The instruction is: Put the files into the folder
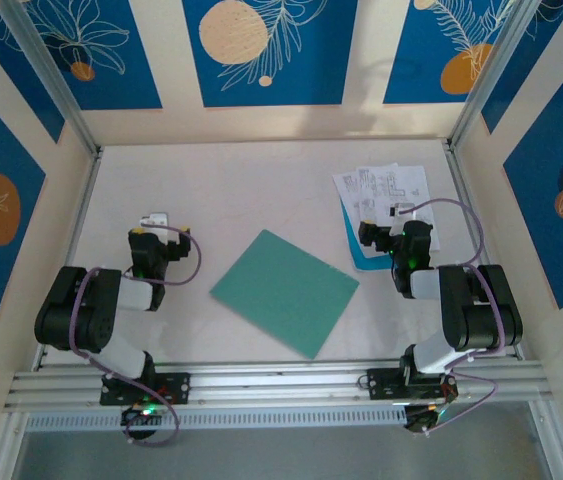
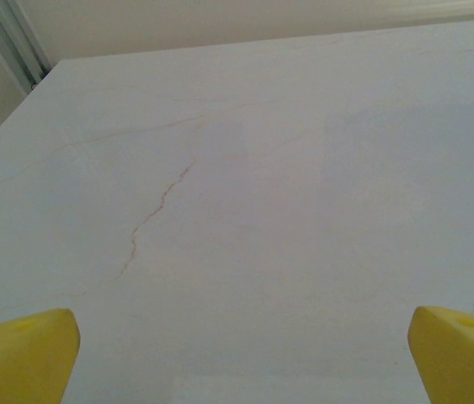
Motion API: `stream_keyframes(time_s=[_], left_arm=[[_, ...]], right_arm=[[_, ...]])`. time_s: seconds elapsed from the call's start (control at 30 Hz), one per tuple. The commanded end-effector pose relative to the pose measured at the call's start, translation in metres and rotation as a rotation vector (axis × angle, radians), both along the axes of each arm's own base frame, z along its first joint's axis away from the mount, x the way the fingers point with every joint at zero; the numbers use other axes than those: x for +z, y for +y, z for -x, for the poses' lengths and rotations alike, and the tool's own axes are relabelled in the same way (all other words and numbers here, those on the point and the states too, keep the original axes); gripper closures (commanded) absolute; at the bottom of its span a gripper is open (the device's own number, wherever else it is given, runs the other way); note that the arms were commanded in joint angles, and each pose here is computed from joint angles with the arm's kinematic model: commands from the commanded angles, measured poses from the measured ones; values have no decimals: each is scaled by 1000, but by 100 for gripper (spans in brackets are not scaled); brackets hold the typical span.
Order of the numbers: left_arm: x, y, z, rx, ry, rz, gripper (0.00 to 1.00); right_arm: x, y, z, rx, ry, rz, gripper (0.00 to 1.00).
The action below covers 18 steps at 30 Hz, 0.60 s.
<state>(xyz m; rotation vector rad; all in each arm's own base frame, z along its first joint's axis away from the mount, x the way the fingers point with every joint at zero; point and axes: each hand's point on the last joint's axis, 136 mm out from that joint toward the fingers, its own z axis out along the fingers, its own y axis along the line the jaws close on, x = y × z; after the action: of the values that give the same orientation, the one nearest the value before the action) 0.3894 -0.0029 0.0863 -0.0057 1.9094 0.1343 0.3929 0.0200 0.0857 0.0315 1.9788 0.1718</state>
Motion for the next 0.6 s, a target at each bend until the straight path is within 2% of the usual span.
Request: stream_keyframes(time_s=[0.0, 0.23, 0.33, 0.37, 0.43, 0.5, 0.57], left_arm=[[8, 0, -3, -11, -27, 11, 0], [17, 3, 1, 14, -52, -4, 0], [45, -4, 11, 33, -64, -84, 0], [60, -8, 13, 34, -93, -104, 0], [104, -15, 23, 50, -224, -88, 0], [142, -15, 32, 110, -281, -55, 0], [167, -15, 38, 180, -202, 84, 0]], right_arm=[[9, -1, -4, 1, -37, 12, 1], [10, -4, -4, -39, -38, 33, 1], [30, -2, -5, -65, -45, 73, 1], [37, -2, -2, -83, 4, 80, 1], [71, -6, 4, -127, 59, 11, 1], [109, -6, 10, -156, 30, -48, 1], [142, -23, 25, -310, 37, -223, 1]])
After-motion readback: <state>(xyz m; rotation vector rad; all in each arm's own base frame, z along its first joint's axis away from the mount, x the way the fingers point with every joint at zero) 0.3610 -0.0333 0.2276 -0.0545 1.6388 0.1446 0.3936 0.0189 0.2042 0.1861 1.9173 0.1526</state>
